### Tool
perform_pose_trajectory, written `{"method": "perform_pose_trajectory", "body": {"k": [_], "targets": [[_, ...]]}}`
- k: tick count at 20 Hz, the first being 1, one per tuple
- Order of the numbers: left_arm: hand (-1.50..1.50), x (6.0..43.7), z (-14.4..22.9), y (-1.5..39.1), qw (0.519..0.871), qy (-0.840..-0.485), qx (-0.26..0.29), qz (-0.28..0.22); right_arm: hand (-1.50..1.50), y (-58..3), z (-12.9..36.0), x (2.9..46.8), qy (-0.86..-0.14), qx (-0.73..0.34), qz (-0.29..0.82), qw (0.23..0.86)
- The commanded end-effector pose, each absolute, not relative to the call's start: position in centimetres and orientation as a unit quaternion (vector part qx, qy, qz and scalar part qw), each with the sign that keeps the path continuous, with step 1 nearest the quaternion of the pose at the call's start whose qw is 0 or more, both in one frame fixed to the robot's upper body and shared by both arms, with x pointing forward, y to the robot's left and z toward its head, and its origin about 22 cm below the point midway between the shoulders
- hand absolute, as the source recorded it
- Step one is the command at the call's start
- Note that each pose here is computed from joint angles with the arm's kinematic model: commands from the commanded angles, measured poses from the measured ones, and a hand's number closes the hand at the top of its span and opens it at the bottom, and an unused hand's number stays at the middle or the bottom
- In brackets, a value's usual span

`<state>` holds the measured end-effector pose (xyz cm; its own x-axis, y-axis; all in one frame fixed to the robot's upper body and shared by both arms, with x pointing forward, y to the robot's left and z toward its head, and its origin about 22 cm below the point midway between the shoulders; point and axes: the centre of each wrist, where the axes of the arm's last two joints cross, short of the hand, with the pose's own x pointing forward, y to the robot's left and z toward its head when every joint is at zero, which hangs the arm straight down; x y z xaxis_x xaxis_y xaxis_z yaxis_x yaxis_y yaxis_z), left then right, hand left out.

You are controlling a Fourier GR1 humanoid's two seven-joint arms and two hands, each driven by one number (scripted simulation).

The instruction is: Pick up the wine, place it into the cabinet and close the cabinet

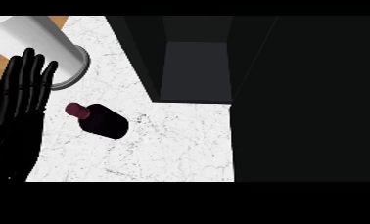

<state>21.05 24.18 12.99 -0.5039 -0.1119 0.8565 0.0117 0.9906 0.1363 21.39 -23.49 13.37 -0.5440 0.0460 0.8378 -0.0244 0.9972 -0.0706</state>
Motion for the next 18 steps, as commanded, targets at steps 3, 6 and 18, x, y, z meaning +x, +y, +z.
{"method": "perform_pose_trajectory", "body": {"k": [3, 6, 18], "targets": [[-1.5, 18.7, 13.3, 22.6, 0.481, -0.874, 0.025, -0.058, -1.5, -25.0, 14.2, 17.9, -0.876, 0.02, 0.057, 0.479], [-1.5, 17.0, 10.8, 21.3, 0.48, -0.875, 0.013, -0.059, -1.5, -25.1, 11.7, 16.4, -0.859, 0.031, 0.053, 0.508], [-1.5, 15.3, 13.8, 17.0, 0.541, -0.831, -0.127, 0.031, -1.5, -23.7, 17.5, 14.2, -0.818, 0.122, 0.12, 0.549]]}}
